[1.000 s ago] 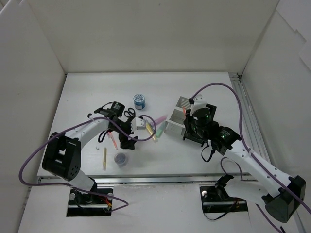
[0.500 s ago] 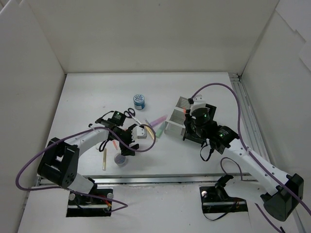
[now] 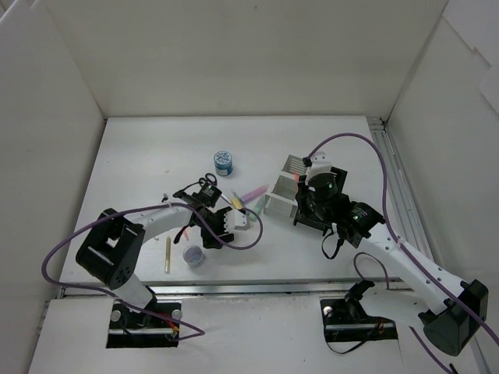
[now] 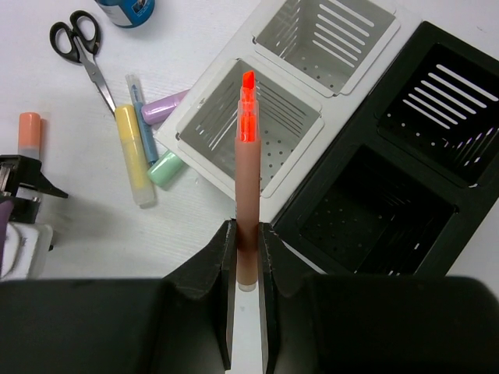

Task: Sort the stationery into containers
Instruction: Close the pen cap on the pen.

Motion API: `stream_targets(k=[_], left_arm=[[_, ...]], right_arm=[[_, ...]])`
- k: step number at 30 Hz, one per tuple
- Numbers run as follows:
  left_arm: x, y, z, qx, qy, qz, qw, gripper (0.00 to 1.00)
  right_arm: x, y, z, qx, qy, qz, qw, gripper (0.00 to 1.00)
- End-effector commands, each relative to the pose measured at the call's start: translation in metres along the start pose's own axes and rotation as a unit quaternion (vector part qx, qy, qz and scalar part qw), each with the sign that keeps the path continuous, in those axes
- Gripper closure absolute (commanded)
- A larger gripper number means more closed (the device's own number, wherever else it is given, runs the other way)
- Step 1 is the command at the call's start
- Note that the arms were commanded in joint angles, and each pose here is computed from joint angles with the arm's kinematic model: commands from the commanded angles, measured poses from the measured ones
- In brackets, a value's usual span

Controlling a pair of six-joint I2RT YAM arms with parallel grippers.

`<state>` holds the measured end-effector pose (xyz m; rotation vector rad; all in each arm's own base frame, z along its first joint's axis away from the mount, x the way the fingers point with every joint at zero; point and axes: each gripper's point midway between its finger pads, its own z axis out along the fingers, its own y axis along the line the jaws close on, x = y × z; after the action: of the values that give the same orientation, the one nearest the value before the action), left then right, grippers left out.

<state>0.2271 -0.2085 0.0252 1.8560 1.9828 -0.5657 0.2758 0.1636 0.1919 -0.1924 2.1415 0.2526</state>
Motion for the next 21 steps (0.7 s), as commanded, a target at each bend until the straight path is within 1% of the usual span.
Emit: stream_targets(k=[1, 2, 5, 6, 10, 11, 16, 17, 18, 19, 20, 21], left_arm=[[-0.001, 0.012, -0.001, -0.016, 0.021, -0.007, 1.000, 0.45], [0.000, 0.013, -0.001, -0.018, 0.024, -0.008, 1.000, 0.45], [0.003, 0.014, 0.004, -0.020, 0.038, -0.016, 0.999, 0.50], [0.006, 0.015, 0.006, -0.019, 0.043, -0.023, 0.999, 0.55], [0.010, 0.014, 0.010, -0.011, 0.054, -0.028, 0.998, 0.66], [0.010, 0.014, 0.010, -0.010, 0.054, -0.029, 0.998, 0.71], [0.010, 0.009, 0.008, 0.004, 0.053, -0.016, 0.998, 0.82], [0.007, 0.007, 0.006, 0.011, 0.049, -0.015, 0.999, 0.93], [-0.007, 0.009, 0.000, 0.012, 0.029, -0.009, 0.999, 0.99], [-0.014, 0.010, -0.006, 0.016, 0.014, -0.006, 1.000, 1.00], [-0.018, 0.004, -0.013, 0.037, 0.004, -0.008, 0.999, 1.00], [-0.023, 0.010, -0.025, 0.033, -0.016, -0.011, 0.999, 1.00]], right_arm=[[-0.035, -0.001, -0.010, 0.007, -0.054, 0.028, 0.998, 1.00], [-0.036, -0.002, -0.011, 0.009, -0.056, 0.028, 0.998, 1.00], [-0.036, -0.003, -0.010, 0.013, -0.056, 0.030, 0.998, 1.00], [-0.036, -0.003, -0.009, 0.015, -0.055, 0.032, 0.998, 1.00], [-0.041, -0.003, -0.011, 0.017, -0.061, 0.032, 0.997, 1.00], [-0.041, -0.004, -0.011, 0.017, -0.061, 0.031, 0.997, 1.00], [-0.039, -0.003, -0.007, 0.017, -0.055, 0.024, 0.998, 1.00], [-0.038, -0.002, -0.007, 0.014, -0.053, 0.021, 0.998, 1.00], [-0.039, -0.002, -0.006, 0.013, -0.052, 0.017, 0.998, 1.00], [-0.037, -0.001, -0.006, 0.011, -0.050, 0.014, 0.999, 1.00], [-0.038, -0.001, -0.006, 0.012, -0.050, 0.013, 0.999, 1.00], [-0.038, -0.001, -0.006, 0.011, -0.052, 0.013, 0.999, 1.00]])
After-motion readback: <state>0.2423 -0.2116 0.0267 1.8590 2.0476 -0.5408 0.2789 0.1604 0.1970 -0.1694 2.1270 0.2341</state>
